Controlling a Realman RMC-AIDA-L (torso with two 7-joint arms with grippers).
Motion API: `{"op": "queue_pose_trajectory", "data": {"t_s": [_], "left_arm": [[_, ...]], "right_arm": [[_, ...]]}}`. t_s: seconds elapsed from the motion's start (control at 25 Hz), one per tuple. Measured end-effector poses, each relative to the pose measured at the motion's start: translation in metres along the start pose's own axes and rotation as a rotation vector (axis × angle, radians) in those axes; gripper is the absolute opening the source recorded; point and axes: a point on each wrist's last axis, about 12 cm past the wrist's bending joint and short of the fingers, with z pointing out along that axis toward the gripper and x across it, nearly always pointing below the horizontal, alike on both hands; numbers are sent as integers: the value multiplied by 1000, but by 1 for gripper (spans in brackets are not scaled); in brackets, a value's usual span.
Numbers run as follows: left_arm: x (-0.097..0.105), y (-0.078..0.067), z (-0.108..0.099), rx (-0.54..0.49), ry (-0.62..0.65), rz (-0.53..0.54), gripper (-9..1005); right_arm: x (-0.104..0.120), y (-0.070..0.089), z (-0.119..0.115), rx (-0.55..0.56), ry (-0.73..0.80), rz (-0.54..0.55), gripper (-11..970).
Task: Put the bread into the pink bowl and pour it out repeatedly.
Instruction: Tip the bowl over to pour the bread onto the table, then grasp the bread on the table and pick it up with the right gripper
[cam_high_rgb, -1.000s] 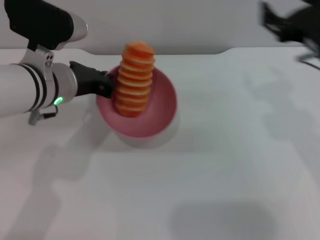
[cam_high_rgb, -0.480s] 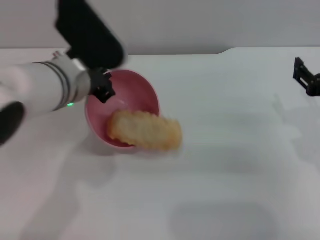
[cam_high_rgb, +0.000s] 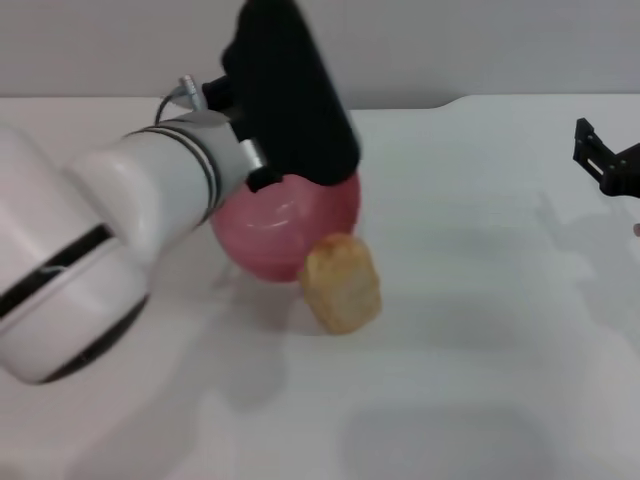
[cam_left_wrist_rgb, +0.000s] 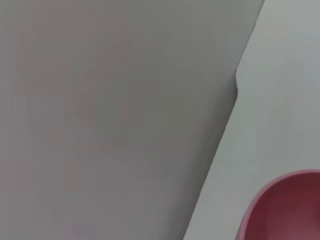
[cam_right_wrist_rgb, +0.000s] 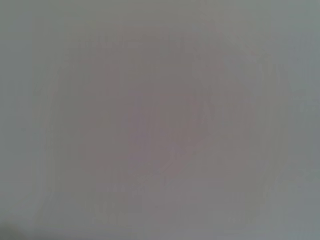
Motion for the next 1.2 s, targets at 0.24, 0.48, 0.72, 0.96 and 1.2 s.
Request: {"op": "queue_pose_trajectory", "data": {"t_s": [0.24,0.48,0.72,0.96,1.2], "left_arm": [[-7,-3,-2,-48,-2,56,49],[-6,14,0,-118,10,-25,47],[20,48,-1,-115,130,-397,46],[44,57,-6,16,265,-628,46],[56,46,-9,72,348,-657,46]], "right_arm": [[1,0,0,-2,4,-1,756],[2,7,1,-21,13,-2,756],[-12,38,10,-105,101,66,756],[-34,82,24,-193,393,50,755],[-49,105,15,-273,507,89,755]]}}
